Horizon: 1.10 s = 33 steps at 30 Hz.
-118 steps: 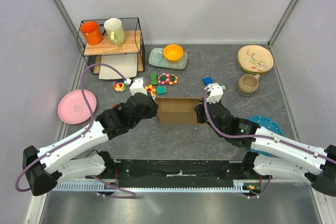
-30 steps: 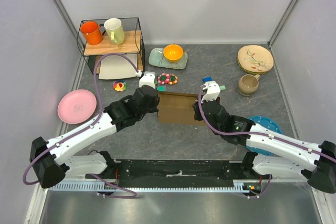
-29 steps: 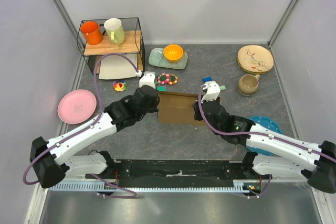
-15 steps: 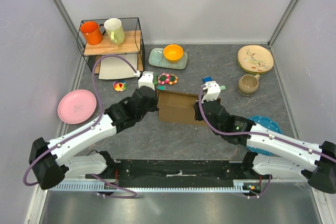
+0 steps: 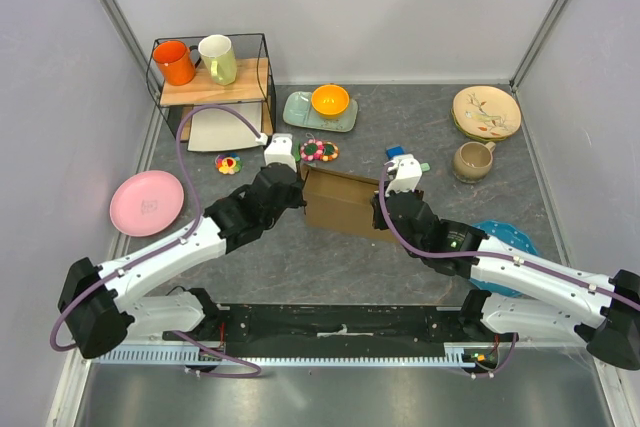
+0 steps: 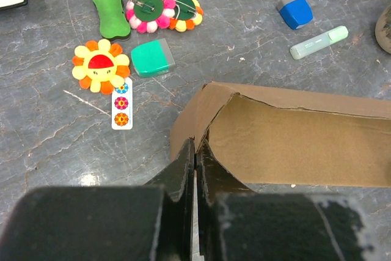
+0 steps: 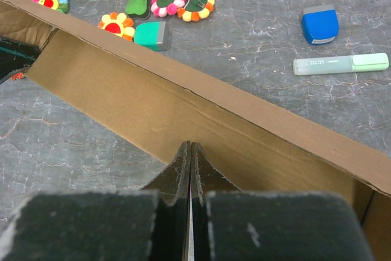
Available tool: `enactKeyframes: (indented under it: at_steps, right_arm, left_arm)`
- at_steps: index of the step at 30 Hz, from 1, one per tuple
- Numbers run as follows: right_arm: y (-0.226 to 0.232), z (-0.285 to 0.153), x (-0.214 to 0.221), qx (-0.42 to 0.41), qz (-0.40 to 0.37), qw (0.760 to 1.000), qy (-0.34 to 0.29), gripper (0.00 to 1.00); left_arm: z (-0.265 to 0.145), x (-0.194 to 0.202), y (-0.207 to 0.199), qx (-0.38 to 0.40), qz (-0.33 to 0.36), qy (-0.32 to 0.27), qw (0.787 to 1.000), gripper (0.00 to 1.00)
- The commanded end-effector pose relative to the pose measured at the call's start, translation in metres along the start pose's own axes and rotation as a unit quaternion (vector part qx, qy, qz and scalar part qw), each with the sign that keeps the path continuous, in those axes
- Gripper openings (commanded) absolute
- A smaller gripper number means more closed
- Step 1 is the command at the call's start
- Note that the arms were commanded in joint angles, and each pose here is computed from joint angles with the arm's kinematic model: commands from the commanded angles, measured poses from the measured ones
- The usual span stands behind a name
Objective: Fold the paper box
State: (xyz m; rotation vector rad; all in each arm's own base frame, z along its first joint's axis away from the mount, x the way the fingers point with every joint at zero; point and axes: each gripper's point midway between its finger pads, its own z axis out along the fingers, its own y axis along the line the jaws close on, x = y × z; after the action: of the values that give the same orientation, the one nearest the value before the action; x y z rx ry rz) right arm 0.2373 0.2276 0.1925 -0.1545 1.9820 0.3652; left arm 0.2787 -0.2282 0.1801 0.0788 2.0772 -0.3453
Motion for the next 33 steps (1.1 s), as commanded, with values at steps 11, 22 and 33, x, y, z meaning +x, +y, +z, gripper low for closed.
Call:
enactKeyframes:
  at_steps: [11, 22, 33]
  right_arm:
    - [-0.022, -0.004, 0.05, 0.026, -0.068, 0.994, 0.087, 0.0]
    - [-0.019, -0.003, 0.05, 0.021, -0.066, 0.994, 0.089, 0.0]
    - [-0.017, -0.003, 0.049, 0.018, -0.069, 0.993, 0.089, 0.0]
  left_arm:
    - [-0.047, -0.01, 0.006, 0.021, 0.04, 0.05, 0.998, 0.36]
    - [-0.071, -0.066, -0.01, 0.062, 0.027, -0.001, 0.998, 0.39]
    - [-0.056, -0.037, -0.007, 0.065, 0.048, 0.048, 0.996, 0.37]
